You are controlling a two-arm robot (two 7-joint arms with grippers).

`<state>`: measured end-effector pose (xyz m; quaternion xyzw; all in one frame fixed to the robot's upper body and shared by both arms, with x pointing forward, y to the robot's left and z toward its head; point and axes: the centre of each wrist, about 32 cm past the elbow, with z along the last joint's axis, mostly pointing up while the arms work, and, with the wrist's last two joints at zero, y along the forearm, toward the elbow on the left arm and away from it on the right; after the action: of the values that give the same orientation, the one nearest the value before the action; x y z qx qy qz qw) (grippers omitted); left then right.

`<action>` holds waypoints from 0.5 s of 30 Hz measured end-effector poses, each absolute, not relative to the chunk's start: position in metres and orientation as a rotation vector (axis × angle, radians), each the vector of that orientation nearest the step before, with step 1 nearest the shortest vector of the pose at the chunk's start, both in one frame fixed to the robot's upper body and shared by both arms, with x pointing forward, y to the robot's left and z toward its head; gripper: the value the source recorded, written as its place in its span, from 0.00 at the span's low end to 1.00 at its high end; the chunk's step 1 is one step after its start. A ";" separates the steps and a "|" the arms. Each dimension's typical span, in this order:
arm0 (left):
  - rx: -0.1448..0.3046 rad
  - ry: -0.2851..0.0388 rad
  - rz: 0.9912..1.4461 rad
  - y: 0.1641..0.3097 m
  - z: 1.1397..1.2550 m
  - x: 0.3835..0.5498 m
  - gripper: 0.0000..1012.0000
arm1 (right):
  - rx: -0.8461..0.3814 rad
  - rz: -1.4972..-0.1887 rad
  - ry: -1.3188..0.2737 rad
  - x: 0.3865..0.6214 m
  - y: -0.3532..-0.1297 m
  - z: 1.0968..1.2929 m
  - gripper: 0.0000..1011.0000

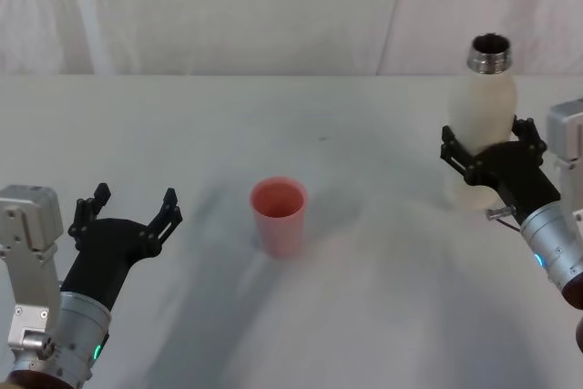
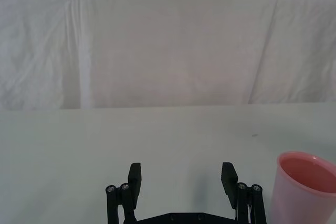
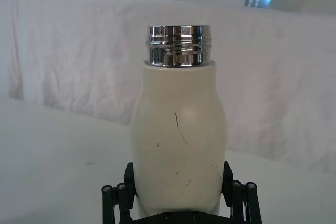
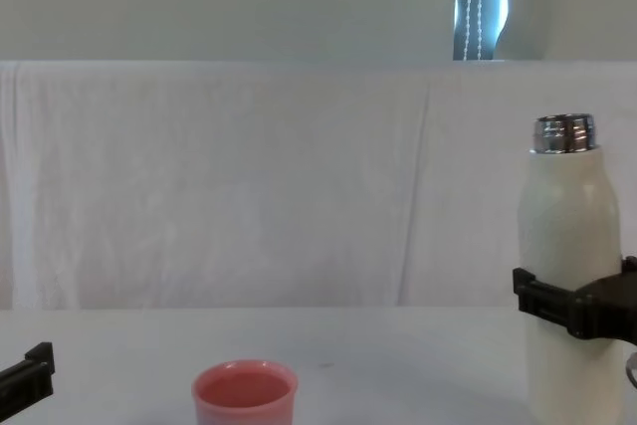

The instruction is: Grasp the thermos with one hand and pour water into the cup lid.

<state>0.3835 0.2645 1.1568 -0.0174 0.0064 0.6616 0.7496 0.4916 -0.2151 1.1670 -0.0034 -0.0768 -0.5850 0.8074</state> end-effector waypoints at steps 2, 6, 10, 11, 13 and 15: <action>-0.038 0.014 1.446 0.265 1.157 0.384 0.99 | 0.019 -1.261 -0.148 0.491 -0.216 1.166 0.94; -0.038 0.014 1.446 0.265 1.157 0.384 0.99 | 0.060 -1.273 -0.126 0.490 -0.217 1.164 0.94; -0.038 0.014 1.446 0.265 1.157 0.384 0.99 | 0.095 -1.281 -0.110 0.489 -0.218 1.160 0.94; -0.038 0.014 1.446 0.265 1.157 0.384 0.99 | 0.100 -1.282 -0.108 0.489 -0.218 1.160 0.94; -0.038 0.014 1.446 0.265 1.157 0.384 0.99 | 0.108 -1.282 -0.105 0.488 -0.219 1.158 0.94; -0.038 0.014 1.446 0.265 1.157 0.384 0.99 | 0.112 -1.283 -0.101 0.487 -0.219 1.156 0.94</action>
<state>0.3835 0.2645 1.1568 -0.0174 0.0064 0.6616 0.7496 0.4870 -0.2195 1.1559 0.0520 -0.0473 -0.5977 0.7986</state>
